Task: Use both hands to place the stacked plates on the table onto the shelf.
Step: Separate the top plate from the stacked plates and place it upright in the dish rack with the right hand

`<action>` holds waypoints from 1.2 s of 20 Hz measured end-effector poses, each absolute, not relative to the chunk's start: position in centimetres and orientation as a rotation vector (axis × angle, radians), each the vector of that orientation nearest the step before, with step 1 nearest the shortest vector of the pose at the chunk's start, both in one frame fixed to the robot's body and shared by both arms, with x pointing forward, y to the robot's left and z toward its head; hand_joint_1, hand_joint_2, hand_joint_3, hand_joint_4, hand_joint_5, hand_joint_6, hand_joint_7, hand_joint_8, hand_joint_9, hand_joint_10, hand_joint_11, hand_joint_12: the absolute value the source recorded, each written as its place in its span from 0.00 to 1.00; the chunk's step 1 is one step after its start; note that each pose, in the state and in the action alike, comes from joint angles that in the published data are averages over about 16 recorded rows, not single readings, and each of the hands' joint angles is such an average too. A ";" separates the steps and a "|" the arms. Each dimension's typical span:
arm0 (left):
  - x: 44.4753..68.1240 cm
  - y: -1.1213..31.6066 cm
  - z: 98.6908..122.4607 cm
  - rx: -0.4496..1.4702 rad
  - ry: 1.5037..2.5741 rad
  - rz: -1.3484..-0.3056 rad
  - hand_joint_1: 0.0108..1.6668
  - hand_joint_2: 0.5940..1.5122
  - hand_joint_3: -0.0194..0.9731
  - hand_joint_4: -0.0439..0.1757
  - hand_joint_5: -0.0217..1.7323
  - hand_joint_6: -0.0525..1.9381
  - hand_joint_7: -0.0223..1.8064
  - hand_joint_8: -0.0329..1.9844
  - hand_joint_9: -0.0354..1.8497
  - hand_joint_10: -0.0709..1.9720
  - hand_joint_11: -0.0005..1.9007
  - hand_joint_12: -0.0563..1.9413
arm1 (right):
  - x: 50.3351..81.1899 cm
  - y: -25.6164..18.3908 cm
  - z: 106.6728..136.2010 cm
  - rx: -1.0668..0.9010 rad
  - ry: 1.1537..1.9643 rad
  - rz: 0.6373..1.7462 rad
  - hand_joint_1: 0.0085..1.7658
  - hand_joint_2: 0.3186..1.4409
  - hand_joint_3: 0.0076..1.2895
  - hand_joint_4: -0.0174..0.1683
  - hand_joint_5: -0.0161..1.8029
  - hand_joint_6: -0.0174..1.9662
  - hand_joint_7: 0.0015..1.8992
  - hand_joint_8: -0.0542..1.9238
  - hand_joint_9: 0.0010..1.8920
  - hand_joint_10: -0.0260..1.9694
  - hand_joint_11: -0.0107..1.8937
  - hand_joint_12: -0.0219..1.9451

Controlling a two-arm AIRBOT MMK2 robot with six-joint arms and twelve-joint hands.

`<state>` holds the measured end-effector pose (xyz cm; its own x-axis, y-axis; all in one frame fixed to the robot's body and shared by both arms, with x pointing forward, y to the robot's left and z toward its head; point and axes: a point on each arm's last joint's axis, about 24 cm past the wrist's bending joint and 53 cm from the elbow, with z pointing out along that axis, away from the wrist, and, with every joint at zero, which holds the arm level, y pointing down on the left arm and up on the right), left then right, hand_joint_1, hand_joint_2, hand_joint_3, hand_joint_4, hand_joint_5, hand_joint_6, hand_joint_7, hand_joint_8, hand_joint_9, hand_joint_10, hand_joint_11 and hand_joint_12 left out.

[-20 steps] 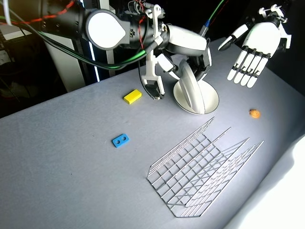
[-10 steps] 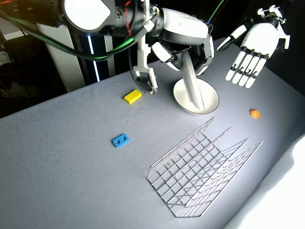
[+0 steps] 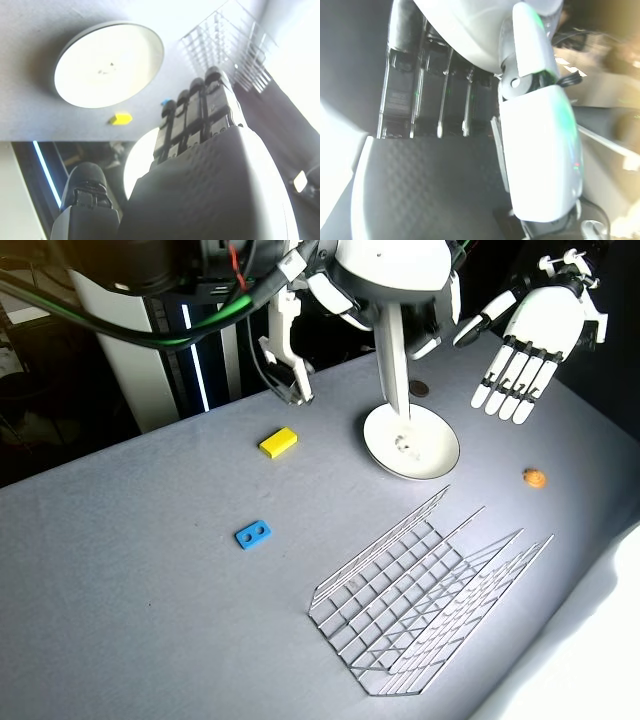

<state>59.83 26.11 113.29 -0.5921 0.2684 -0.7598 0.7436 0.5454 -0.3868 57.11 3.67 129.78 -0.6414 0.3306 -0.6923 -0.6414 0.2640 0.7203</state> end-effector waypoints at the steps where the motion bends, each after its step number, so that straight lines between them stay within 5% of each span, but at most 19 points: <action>1: 59.7 26.0 113.3 0.815 2.134 -0.950 0.00 0.62 0.03 0.20 0.03 0.03 0.03 0.01 0.03 0.04 0.01 0.03 | 57.8 3.2 130.0 -0.241 1.727 1.504 0.72 0.65 0.01 0.07 0.47 0.56 0.51 0.54 0.55 0.42 0.45 0.61; 8: 58.7 25.4 113.0 0.846 2.147 -0.964 0.00 0.62 0.03 0.20 0.03 0.03 0.03 0.01 0.03 0.04 0.01 0.03 | 62.6 -0.2 130.5 0.042 1.751 1.487 0.74 0.66 0.01 0.05 0.47 0.55 0.50 0.53 0.53 0.51 0.45 0.61; 24: 56.1 25.1 109.7 0.951 2.243 -0.945 0.00 0.63 0.03 0.20 0.03 0.03 0.03 0.02 0.03 0.04 0.01 0.03 | 70.8 -6.6 129.4 0.439 1.748 1.430 0.75 0.66 0.01 0.05 0.46 0.54 0.50 0.53 0.53 0.49 0.46 0.58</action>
